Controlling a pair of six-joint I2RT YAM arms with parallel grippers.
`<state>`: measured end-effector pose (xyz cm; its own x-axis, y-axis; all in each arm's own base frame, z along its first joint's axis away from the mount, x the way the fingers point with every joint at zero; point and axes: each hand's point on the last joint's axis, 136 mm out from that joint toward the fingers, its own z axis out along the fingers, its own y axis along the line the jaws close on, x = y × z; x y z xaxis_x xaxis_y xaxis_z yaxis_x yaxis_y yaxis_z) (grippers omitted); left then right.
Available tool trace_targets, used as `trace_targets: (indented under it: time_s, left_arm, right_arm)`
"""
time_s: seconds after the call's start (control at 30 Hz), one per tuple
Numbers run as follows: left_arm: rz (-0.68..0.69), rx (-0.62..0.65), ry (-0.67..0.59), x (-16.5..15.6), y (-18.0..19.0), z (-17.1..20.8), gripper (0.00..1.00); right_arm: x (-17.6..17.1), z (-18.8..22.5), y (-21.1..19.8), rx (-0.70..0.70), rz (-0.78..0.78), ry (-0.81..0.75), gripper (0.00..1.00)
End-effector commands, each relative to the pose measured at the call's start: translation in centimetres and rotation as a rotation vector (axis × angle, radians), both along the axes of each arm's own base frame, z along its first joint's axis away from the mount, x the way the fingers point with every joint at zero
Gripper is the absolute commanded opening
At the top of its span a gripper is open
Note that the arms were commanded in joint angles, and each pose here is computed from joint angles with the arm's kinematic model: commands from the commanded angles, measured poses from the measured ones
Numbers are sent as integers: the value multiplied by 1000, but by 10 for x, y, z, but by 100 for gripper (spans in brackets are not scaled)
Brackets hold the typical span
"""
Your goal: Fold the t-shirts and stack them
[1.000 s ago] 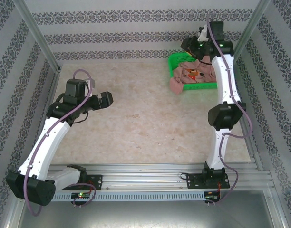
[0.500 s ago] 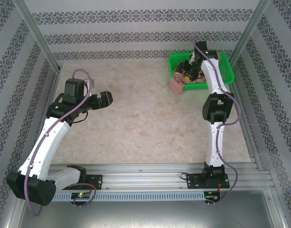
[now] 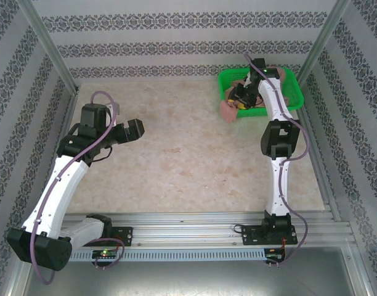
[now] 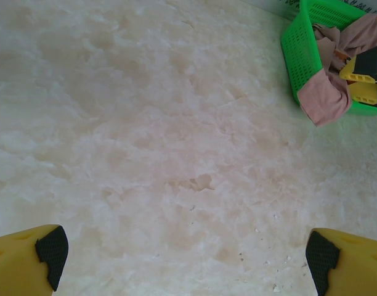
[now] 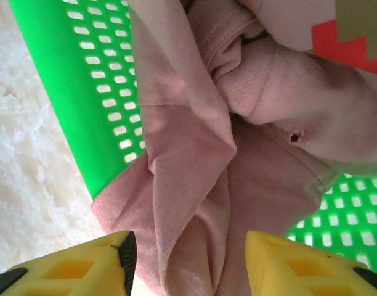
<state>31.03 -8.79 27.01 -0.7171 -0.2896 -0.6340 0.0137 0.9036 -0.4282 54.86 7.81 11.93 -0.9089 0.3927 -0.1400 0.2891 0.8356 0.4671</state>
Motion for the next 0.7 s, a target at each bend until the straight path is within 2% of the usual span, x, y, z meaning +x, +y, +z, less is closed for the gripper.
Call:
trace_targets:
  time_s: [0.0, 0.17, 0.3, 0.43, 0.57, 0.67]
  left_arm:
    - [15, 8, 26, -4, 5, -6, 100]
    - [15, 8, 26, -3, 6, -7, 100]
    - [12, 5, 30, -3, 5, -8, 100]
    - [12, 7, 29, -3, 6, -8, 100]
    - [13, 14, 31, -5, 8, -10, 100]
    - [16, 17, 28, -6, 9, -9, 100]
  right_arm:
    - [4, -10, 14, 31, 36, -1, 47]
    - [7, -14, 17, 34, 39, -5, 46]
    - [9, -17, 21, 44, 44, -5, 42]
    - [8, -21, 21, 40, 44, 8, 27]
    - [10, -8, 12, 9, 12, -19, 1]
    - [17, 27, 3, -20, -17, -106, 0]
